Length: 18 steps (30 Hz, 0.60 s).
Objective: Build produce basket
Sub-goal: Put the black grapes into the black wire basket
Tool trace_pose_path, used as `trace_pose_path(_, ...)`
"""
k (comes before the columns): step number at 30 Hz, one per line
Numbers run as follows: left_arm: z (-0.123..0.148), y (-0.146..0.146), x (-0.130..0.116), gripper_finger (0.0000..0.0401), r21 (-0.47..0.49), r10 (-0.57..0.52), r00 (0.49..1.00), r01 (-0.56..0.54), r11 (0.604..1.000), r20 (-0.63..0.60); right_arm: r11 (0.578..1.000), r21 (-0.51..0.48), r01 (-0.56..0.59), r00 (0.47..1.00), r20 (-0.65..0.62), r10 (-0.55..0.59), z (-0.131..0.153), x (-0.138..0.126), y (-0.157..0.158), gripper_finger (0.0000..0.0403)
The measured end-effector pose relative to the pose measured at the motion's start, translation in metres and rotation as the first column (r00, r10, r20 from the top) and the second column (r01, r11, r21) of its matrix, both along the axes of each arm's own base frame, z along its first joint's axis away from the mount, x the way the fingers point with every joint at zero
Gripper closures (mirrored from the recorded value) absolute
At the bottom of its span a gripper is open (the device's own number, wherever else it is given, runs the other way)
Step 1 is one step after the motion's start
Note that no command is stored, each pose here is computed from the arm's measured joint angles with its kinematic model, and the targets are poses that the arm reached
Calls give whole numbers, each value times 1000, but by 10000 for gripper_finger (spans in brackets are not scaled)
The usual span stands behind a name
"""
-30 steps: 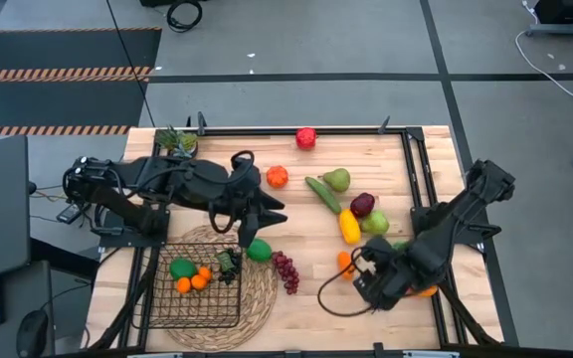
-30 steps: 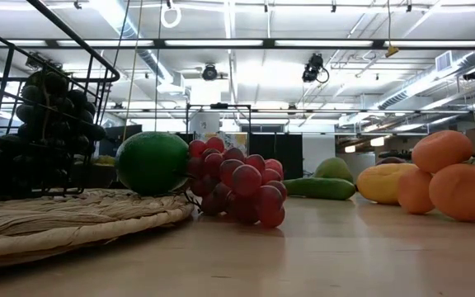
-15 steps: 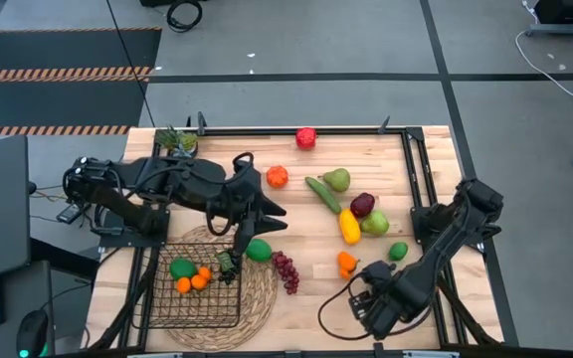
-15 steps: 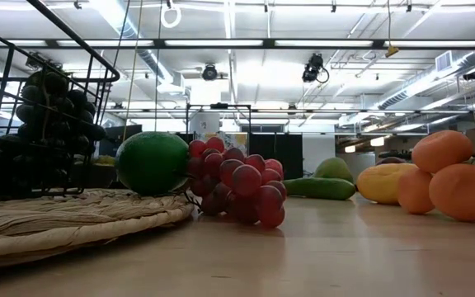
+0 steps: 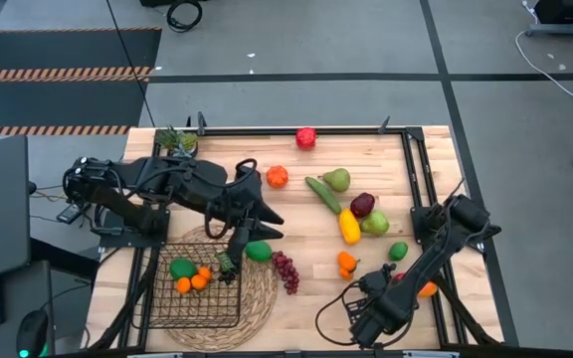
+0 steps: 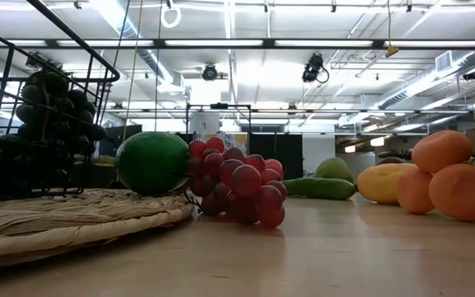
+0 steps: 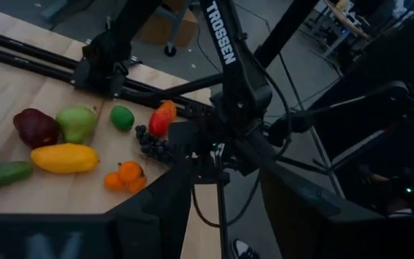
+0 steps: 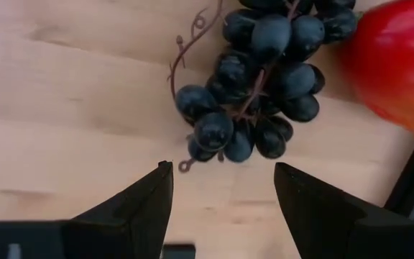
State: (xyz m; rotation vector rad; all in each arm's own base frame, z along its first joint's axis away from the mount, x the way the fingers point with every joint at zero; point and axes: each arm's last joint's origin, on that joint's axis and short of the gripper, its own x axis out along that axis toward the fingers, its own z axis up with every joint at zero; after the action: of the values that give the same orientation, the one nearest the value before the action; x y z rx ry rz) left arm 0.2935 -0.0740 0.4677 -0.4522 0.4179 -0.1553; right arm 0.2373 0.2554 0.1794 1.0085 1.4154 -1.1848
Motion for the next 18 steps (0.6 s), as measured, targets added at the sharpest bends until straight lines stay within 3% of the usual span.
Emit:
trace_pose_path(6,0,0,0,229,2,-2,1000,2,1000,0,1000,-17,3,1000,-5,-3,-18,3,-3,158)
trace_pose_path(12,0,0,0,230,-1,1,1000,-1,1000,-2,998,65,-13,1000,5,13,-42,-5,-8,177)
trace_pose_path(18,0,1,0,229,-5,10,1000,-10,1000,-4,995,68,-76,997,16,75,-38,-8,-14,219)
